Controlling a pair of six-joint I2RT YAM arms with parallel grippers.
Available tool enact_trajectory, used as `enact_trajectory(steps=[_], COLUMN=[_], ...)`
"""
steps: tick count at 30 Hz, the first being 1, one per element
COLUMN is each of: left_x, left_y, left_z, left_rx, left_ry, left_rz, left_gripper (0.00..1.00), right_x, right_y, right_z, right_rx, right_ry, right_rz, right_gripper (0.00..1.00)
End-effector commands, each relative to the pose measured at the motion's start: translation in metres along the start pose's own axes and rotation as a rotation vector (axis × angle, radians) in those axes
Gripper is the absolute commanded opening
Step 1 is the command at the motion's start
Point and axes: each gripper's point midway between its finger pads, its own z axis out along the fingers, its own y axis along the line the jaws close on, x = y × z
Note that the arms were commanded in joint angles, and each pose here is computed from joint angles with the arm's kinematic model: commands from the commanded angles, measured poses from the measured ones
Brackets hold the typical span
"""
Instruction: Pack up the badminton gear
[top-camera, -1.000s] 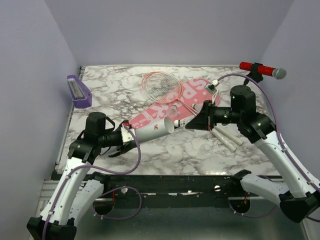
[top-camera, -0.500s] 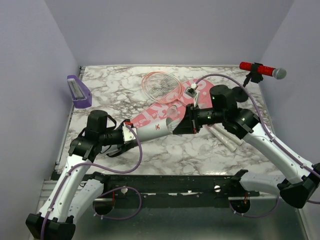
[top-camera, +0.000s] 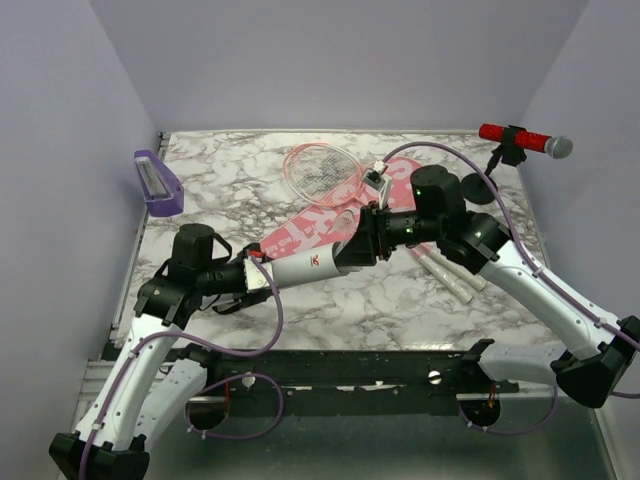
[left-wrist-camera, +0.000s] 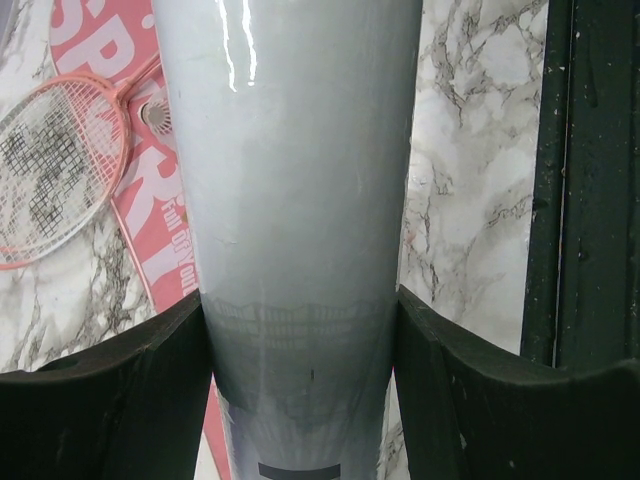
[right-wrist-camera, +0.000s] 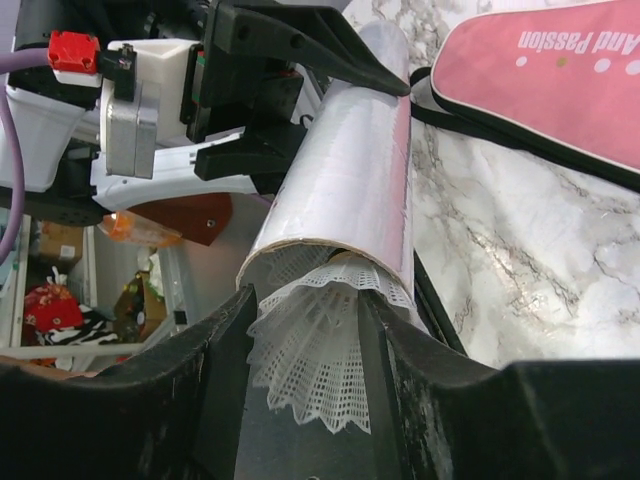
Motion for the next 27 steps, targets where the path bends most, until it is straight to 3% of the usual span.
enact_trajectory(steps=[1, 8, 15, 19, 24, 27], left_x=[-0.008, -0.008, -0.010, -0.016, -0.021, -0.025], left_y=[-0.005, -0.004, -0.011, -0.013, -0.012, -0.011], left_z=[0.002, 0.005, 0.005, 0.003, 0.002, 0.001], left_rx=[0.027, 0.021, 0.030, 0.029, 0.026, 0.027], left_ry=[-0.044, -0.057, -0.080, -0.103, -0.114, -0.123], left_rz=[0.034, 0.011, -0.039, -0.057, -0.062, -0.072], left_gripper=[0.40, 0.40, 0.40, 0.39, 0.40, 0.40], right_x=[-0.015, -0.024, -0.058, -0.057, -0.031, -0.019], right_y=[0.019, 0.028, 0.049, 0.025, -0.033, -0.041], right_z=[-0.008, -0.015, -0.055, -0.068, -0.060, -0.051], right_rx=[-0.038, -0.033, 0.080, 0.241, 0.434, 0.411], right_ry=[-0.063, -0.099, -0.241, -0.267, -0.187, -0.160], right_rz=[-0.041, -0.048, -0.138, -0.141, -0.107, -0.099], right_gripper=[0.54, 0.58, 0.60, 0.60, 0.62, 0.68])
